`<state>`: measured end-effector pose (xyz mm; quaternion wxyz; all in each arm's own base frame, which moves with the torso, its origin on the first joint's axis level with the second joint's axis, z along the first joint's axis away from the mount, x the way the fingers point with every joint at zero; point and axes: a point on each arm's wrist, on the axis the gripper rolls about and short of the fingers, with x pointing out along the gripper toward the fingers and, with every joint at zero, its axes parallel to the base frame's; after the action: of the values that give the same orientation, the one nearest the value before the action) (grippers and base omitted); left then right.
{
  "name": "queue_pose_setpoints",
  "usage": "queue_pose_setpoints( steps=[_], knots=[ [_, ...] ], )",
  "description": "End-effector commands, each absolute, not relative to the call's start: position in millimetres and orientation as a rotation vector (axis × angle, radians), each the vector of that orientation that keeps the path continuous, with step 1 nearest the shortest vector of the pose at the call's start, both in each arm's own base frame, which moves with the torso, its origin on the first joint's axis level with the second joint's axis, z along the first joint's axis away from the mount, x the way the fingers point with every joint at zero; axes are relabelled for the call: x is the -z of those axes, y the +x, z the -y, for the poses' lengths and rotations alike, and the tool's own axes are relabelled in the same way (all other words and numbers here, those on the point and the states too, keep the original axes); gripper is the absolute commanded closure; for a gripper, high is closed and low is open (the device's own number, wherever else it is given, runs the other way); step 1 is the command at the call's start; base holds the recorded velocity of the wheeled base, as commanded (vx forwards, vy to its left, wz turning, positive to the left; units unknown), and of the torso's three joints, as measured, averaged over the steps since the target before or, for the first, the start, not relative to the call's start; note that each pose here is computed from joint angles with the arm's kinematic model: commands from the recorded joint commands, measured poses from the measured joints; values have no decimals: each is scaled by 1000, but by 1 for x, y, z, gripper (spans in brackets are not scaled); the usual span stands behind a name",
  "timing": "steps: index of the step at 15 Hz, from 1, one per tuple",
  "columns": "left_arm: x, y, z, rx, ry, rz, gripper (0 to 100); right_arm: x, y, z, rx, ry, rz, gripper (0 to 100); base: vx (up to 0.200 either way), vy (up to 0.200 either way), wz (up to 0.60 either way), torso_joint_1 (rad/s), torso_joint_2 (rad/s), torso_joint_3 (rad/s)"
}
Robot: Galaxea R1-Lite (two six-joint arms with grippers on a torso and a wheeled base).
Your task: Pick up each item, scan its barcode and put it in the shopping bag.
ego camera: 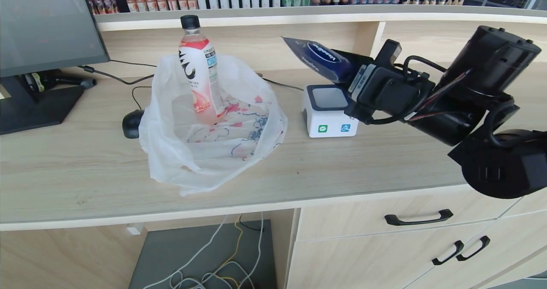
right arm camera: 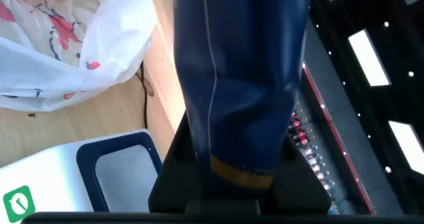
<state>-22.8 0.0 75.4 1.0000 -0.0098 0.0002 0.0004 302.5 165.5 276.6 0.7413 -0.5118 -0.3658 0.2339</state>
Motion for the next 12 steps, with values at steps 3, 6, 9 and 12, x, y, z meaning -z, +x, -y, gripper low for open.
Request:
queue_pose_setpoints(
  steps=[3,6,9,12],
  knots=[
    [-75,-23,0,-2,-20,0,0,-261,317,-169,-565,-1176,808,100,0,0,0,0,0,0],
    [-75,-23,0,-2,-20,0,0,-259,322,-165,-553,-1209,809,100,0,0,0,0,0,0],
    [-75,-23,0,-2,-20,0,0,-255,324,-165,-577,-1262,825,100,0,0,0,0,0,0],
    [-75,-23,0,-2,-20,0,0,-251,324,-165,-596,-1305,826,100,0,0,0,0,0,0]
  ],
)
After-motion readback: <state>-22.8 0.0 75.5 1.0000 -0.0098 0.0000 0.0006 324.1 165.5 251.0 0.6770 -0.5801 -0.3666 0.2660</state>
